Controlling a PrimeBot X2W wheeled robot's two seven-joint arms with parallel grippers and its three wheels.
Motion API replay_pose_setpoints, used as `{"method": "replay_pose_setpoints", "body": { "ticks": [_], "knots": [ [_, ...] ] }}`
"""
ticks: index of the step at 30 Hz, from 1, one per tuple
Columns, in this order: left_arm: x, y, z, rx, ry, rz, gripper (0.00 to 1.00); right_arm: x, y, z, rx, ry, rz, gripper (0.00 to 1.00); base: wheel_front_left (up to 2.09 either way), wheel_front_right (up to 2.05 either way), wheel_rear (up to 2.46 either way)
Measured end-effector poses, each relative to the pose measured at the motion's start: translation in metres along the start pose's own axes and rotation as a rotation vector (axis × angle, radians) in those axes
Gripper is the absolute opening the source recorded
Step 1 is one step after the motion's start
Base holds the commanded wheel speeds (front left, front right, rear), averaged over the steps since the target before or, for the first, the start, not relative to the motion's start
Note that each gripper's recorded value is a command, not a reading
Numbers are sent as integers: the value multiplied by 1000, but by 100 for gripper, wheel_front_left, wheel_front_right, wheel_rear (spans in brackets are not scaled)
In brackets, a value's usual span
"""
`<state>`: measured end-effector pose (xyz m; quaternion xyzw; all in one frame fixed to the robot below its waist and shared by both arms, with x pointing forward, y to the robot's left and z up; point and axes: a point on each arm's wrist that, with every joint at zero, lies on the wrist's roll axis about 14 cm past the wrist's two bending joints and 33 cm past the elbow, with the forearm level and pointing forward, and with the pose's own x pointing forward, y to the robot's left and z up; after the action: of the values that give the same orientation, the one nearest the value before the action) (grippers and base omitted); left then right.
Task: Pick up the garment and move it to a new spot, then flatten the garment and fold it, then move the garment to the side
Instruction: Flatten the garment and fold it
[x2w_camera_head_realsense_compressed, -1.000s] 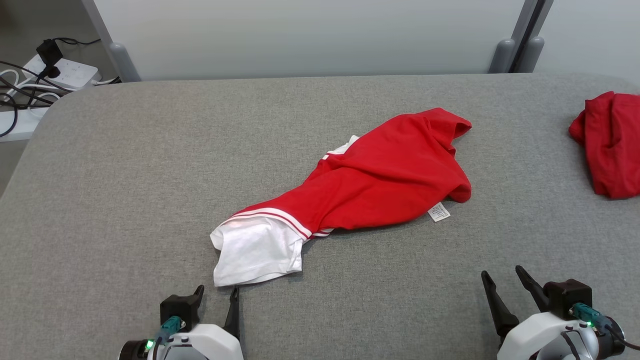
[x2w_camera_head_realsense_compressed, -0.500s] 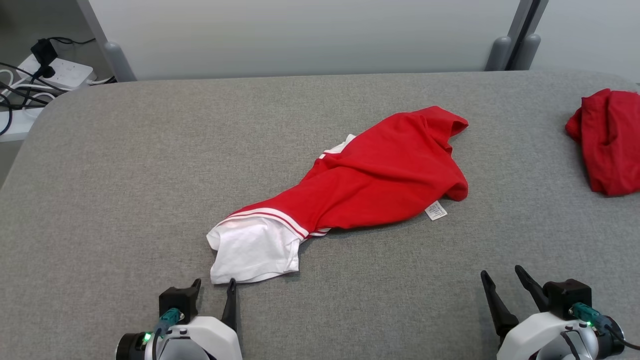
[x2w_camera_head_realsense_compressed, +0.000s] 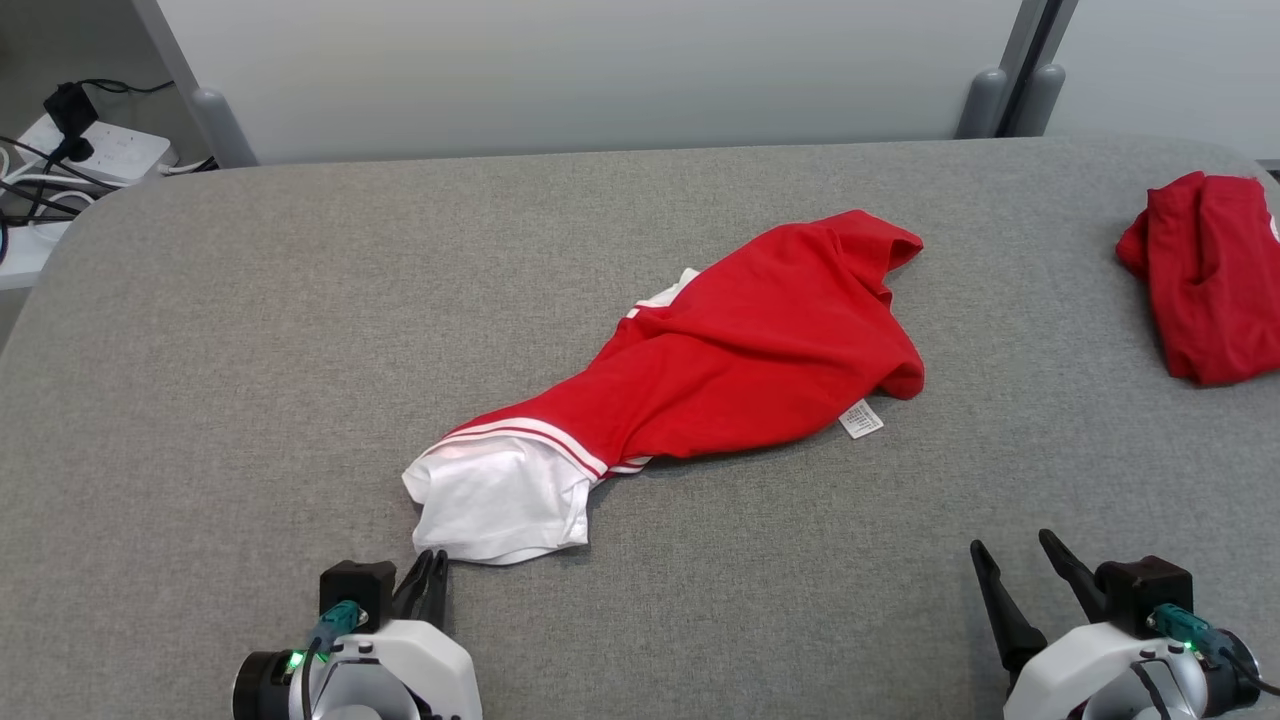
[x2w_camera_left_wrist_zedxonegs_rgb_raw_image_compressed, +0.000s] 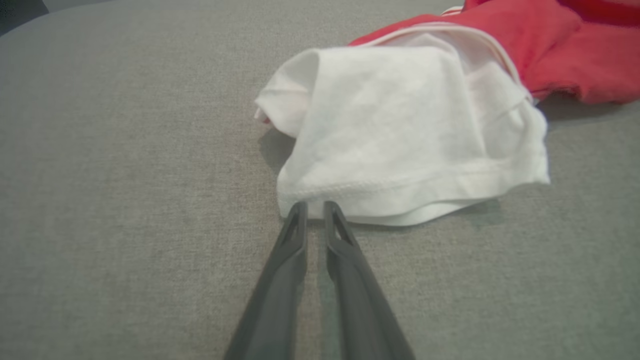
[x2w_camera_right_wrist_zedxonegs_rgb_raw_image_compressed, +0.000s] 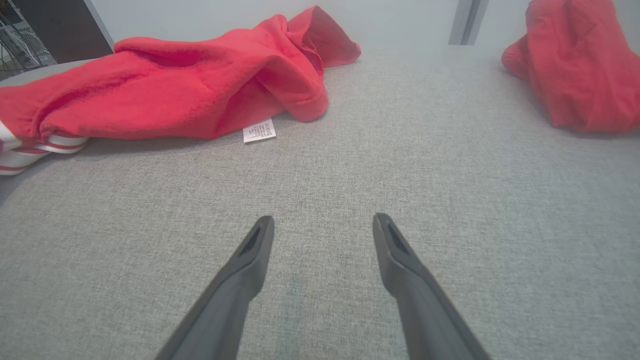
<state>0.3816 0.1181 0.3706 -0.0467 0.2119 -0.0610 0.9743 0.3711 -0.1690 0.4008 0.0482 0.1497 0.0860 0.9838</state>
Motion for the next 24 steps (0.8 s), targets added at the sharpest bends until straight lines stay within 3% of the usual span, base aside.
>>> {"method": "replay_pose_setpoints", "body": {
  "ticks": [10,11,12,13,24],
  "knots": [
    [0,6,3,1,-4,13,0,1,1,2,2,-6,4,100,0,0,0],
    [0,8,3,2,-4,15,25,1,2,2,3,-6,5,100,0,0,0],
    [0,8,3,2,-5,16,89,2,2,2,3,-6,7,100,0,0,0],
    [0,7,3,2,-5,11,100,2,3,2,3,-6,8,100,0,0,0],
    [6,12,9,52,2,-40,100,-1,2,2,-3,-4,13,100,0,0,0]
  ]
}}
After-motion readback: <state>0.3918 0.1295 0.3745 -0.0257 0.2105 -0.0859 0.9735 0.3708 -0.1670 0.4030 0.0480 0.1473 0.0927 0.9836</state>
